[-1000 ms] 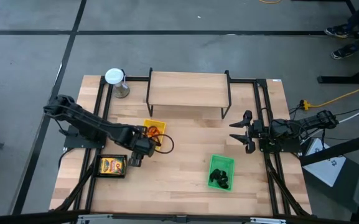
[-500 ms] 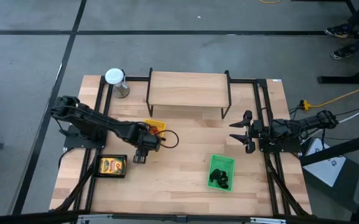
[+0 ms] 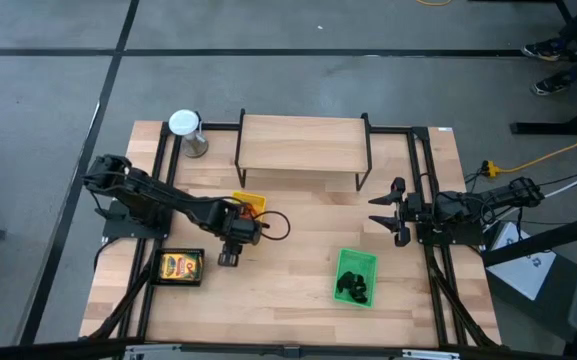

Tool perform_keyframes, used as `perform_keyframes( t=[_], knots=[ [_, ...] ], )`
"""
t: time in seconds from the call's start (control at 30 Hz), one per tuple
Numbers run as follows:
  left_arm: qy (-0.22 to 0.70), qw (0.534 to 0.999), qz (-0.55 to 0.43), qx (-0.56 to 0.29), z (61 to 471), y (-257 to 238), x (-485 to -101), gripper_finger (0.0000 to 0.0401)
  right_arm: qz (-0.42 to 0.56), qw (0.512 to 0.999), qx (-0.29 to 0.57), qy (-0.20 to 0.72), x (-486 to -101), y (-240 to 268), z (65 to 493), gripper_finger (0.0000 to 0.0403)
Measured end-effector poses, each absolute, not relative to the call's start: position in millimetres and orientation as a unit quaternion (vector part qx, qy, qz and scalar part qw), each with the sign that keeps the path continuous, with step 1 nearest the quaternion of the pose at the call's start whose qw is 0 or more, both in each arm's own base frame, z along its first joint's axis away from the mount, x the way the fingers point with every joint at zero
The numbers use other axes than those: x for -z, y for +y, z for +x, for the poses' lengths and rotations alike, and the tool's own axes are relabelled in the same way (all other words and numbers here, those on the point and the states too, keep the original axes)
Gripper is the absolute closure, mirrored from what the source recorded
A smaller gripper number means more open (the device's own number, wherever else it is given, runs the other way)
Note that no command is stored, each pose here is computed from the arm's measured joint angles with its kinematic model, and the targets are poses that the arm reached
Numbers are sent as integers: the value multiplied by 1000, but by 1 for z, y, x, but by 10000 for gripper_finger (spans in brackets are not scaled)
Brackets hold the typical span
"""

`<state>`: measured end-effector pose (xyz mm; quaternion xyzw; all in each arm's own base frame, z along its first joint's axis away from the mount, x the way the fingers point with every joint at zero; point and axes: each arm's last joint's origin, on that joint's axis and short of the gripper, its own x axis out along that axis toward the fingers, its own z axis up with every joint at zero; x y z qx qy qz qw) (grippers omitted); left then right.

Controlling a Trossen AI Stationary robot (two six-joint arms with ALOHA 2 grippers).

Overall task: Pick & Place Office Desk Supplies
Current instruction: Put the yellow bin with spring keychains on the shelf

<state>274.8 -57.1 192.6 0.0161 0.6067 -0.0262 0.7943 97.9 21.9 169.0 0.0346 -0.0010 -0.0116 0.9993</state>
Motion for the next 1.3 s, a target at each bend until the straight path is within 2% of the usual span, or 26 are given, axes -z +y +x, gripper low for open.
perform_keyframes(
  t=[0.33, 0.47, 0.63, 0.8, 0.93, 1.3],
  knots=[
    [617, 787, 1, 16, 269, -56, -181, 248, 34, 999, 12, -1, -169, 22, 98, 184],
    [619, 785, -7, 8, 268, -56, -180, 292, 34, 999, 12, -1, -169, 22, 98, 184],
    [617, 787, -13, 5, 268, -56, -180, 384, 34, 999, 12, -1, -169, 22, 98, 184],
    [615, 788, -28, 10, 270, -58, -184, 396, 35, 999, 11, -1, -169, 22, 98, 184],
    [597, 801, -34, 22, 281, -62, -207, 397, 35, 999, 12, -1, -169, 22, 98, 184],
    [548, 835, -44, 31, 299, -70, -309, 397, 35, 999, 12, -1, -169, 22, 98, 184]
  ],
)
